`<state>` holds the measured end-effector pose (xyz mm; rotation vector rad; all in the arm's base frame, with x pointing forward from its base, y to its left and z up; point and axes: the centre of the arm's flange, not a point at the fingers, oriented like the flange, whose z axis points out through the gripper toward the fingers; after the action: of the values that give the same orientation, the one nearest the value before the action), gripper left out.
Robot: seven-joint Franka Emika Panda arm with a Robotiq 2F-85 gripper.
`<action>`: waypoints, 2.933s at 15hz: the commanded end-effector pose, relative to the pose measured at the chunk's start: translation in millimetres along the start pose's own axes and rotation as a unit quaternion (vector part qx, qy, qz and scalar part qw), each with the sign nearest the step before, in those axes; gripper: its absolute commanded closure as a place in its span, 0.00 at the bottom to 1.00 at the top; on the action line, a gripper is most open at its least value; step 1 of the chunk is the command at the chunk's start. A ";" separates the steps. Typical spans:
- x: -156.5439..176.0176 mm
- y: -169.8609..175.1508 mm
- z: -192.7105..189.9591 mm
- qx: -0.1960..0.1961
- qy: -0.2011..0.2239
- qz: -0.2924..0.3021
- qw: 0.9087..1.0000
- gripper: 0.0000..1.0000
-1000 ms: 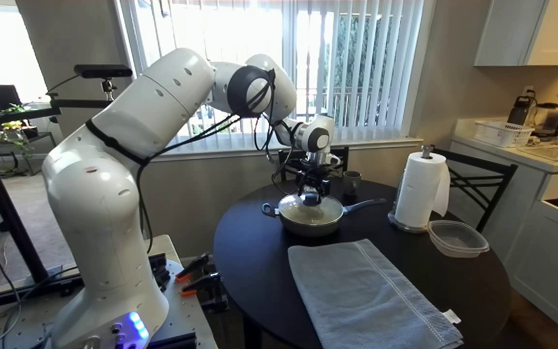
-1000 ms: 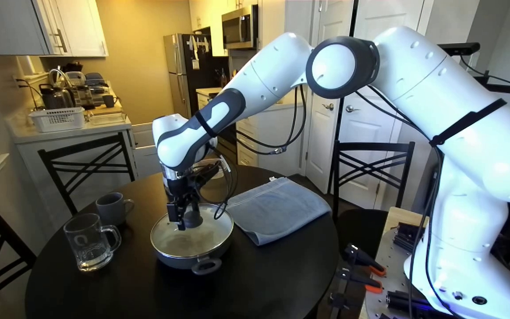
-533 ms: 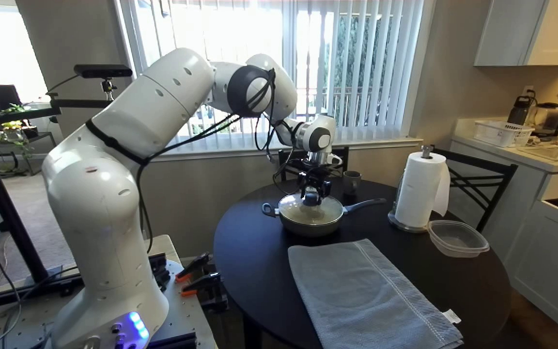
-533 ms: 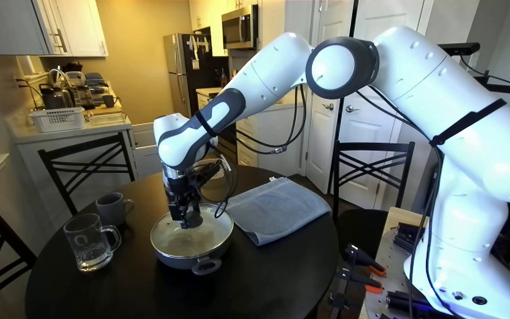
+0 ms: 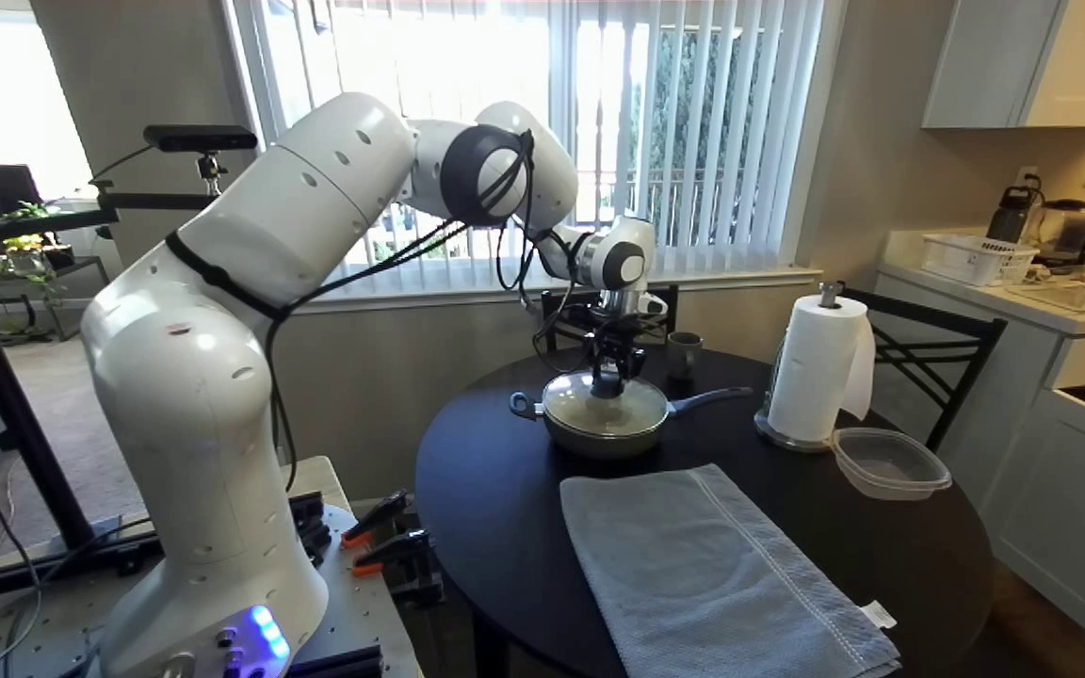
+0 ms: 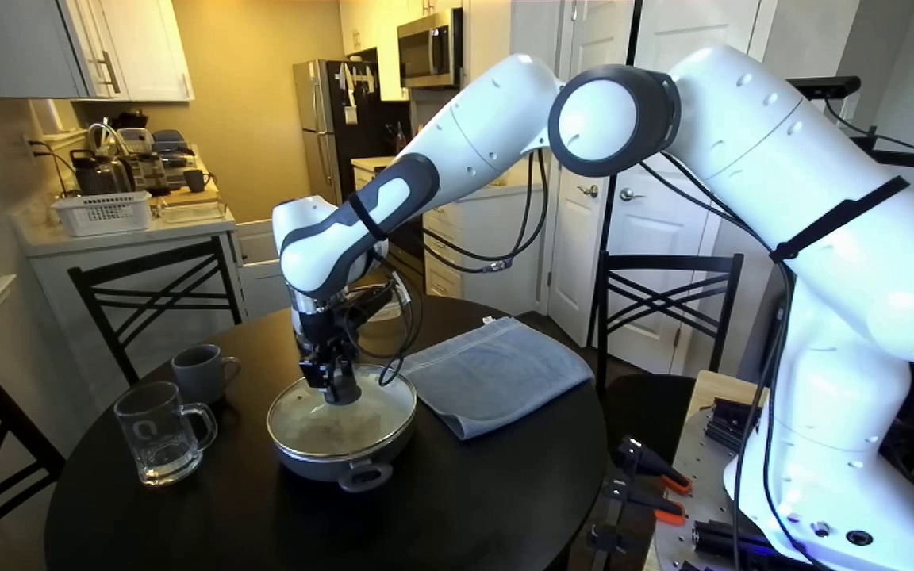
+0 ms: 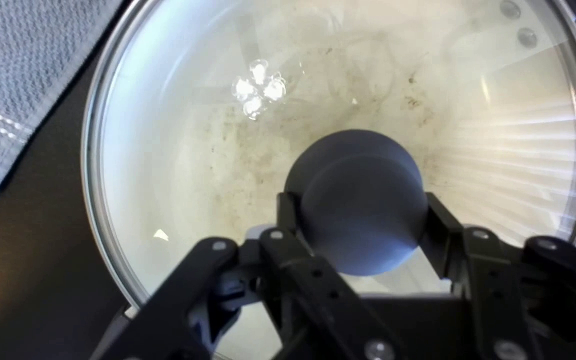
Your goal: Pick up the clear pan lid and put it on the blue towel
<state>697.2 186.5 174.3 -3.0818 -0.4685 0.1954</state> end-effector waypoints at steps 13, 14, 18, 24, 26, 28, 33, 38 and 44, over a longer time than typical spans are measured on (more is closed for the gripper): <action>-29.0 -2.7 -63.1 -0.023 0.028 0.069 0.997 0.67; -32.5 2.0 -69.5 -0.026 0.030 0.076 0.996 0.67; -58.3 41.5 -89.7 -0.024 0.034 0.116 0.992 0.67; -109.7 128.3 -89.8 -0.024 0.030 0.183 0.982 0.67; -126.7 155.2 -81.7 -0.019 0.029 0.205 0.978 0.67; -144.5 182.1 -65.0 -0.008 0.027 0.232 0.972 0.67; -184.3 222.5 -13.8 0.029 0.012 0.294 0.955 0.67; -207.8 228.9 21.1 0.044 -0.013 0.326 0.944 0.67; -210.1 224.1 19.5 0.035 -0.021 0.337 0.941 0.02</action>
<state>567.5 -94.1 158.0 -3.0364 0.5748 0.3066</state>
